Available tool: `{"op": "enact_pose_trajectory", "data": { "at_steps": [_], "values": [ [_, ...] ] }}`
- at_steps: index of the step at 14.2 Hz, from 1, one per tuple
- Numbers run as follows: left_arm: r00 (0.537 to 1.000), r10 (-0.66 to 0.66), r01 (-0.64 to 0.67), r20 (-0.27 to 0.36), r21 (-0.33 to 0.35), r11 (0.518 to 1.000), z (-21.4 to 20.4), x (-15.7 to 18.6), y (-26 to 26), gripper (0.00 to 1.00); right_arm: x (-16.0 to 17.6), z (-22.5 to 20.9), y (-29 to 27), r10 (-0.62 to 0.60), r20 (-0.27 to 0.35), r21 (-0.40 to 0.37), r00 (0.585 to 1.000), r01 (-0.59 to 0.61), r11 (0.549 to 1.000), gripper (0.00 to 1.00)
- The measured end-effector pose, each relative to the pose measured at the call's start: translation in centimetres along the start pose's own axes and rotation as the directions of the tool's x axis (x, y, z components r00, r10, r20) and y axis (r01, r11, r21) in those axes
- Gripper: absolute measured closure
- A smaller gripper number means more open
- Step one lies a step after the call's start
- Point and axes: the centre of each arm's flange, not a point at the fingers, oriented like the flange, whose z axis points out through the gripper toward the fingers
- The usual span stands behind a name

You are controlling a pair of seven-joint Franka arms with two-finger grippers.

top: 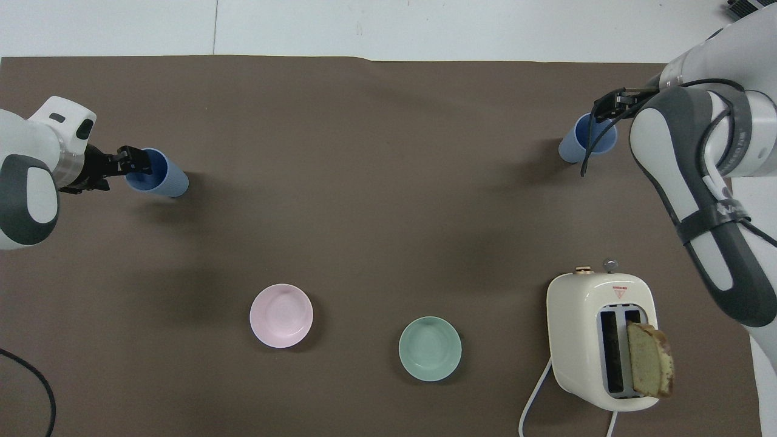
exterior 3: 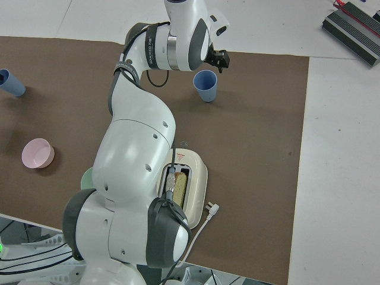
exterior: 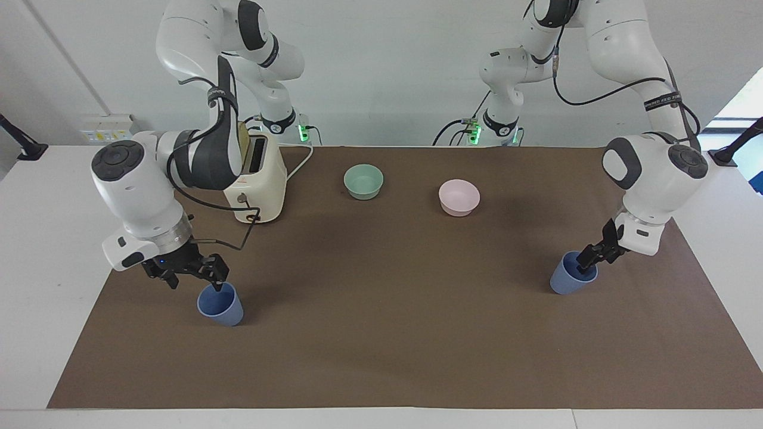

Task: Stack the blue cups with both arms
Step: 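Lift the blue cup with the left gripper and carry it toward mid-table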

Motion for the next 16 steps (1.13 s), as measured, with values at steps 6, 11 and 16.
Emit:
{"op": "enact_pose_trajectory", "data": {
  "at_steps": [6,11,16],
  "values": [
    [1.0,-0.002,0.002,-0.003,-0.001,1.0,-0.1,0.1,0.0,0.77,0.6,3.0,0.8,-0.007,-0.008,-0.001,1.0,0.007,1.0,0.0],
    [1.0,-0.005,0.004,-0.014,-0.023,1.0,-3.2,1.2,1.2,0.95,0.6,5.3,3.6,-0.018,-0.003,-0.006,1.0,0.018,1.0,0.0],
    [0.998,-0.057,0.056,-0.022,-0.064,0.996,-9.8,0.5,8.6,0.95,-0.1,6.9,2.6,-0.032,0.031,0.002,0.999,0.032,0.999,0.0]
  ]
}}
